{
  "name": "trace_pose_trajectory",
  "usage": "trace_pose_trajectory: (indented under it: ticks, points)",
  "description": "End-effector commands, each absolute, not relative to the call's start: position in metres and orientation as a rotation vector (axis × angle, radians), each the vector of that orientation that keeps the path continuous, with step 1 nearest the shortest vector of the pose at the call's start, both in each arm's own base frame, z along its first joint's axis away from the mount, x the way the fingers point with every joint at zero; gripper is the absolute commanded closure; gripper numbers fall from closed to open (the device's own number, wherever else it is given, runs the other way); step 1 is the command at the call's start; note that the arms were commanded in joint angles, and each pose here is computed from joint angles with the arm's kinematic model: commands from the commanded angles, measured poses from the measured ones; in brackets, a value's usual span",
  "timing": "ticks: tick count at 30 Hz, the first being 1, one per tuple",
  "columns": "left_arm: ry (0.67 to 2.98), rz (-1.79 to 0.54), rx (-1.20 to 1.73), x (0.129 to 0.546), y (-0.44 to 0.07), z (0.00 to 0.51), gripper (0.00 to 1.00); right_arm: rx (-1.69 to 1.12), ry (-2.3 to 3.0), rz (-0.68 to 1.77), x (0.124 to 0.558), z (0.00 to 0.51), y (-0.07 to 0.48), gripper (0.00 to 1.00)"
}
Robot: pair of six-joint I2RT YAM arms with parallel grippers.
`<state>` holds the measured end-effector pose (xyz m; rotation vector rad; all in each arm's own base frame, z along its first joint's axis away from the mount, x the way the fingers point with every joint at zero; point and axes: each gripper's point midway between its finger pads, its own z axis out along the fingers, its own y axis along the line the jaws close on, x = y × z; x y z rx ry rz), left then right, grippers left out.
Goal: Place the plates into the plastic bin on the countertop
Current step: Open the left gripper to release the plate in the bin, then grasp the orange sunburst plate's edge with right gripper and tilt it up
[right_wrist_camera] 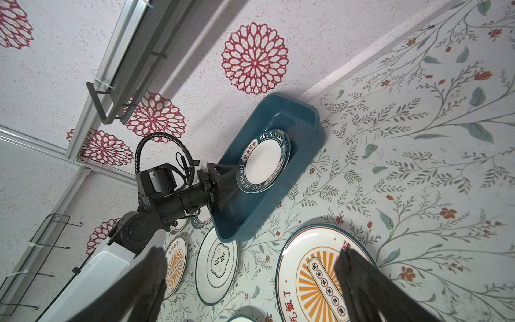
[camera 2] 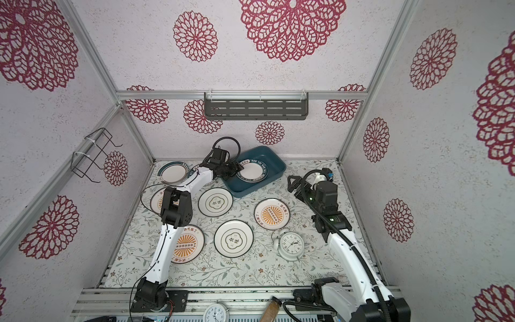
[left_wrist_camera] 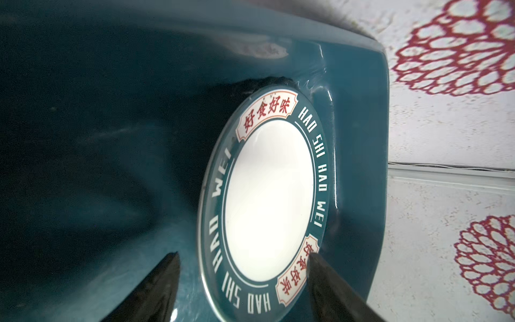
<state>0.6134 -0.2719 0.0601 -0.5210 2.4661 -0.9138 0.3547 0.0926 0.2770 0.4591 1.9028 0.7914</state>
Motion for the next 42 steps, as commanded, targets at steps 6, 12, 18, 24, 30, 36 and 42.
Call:
trace_pose_trajectory:
  ticks: [6, 12, 18, 24, 30, 36, 42]
  points:
    - [2.43, -0.902, -0.419, 0.615, -0.283, 0.084, 0.24, 0.464, 1.848, 0.786, 0.358, 0.293, 0.088, 0.01]
    - [2.408, -0.936, -0.399, 0.617, -0.292, 0.088, 0.24, 0.47, 1.86, 0.781, 0.359, 0.289, 0.088, 0.01]
    - [2.39, -0.954, -0.368, 0.617, -0.299, 0.093, 0.25, 0.471, 1.862, 0.768, 0.356, 0.289, 0.086, 0.01]
    - [2.38, -0.932, -0.351, 0.616, -0.298, 0.101, 0.24, 0.472, 1.874, 0.768, 0.358, 0.283, 0.087, 0.01]
    - [2.306, -0.91, -0.273, 0.612, -0.293, 0.135, 0.19, 0.471, 1.897, 0.752, 0.36, 0.274, 0.087, 0.01]
    - [2.182, -0.87, -0.148, 0.589, -0.28, 0.197, 0.06, 0.49, 1.95, 0.723, 0.362, 0.251, 0.086, 0.01]
    - [2.104, -0.86, -0.071, 0.55, -0.266, 0.238, 0.03, 0.498, 2.046, 0.668, 0.36, 0.217, 0.084, 0.01]
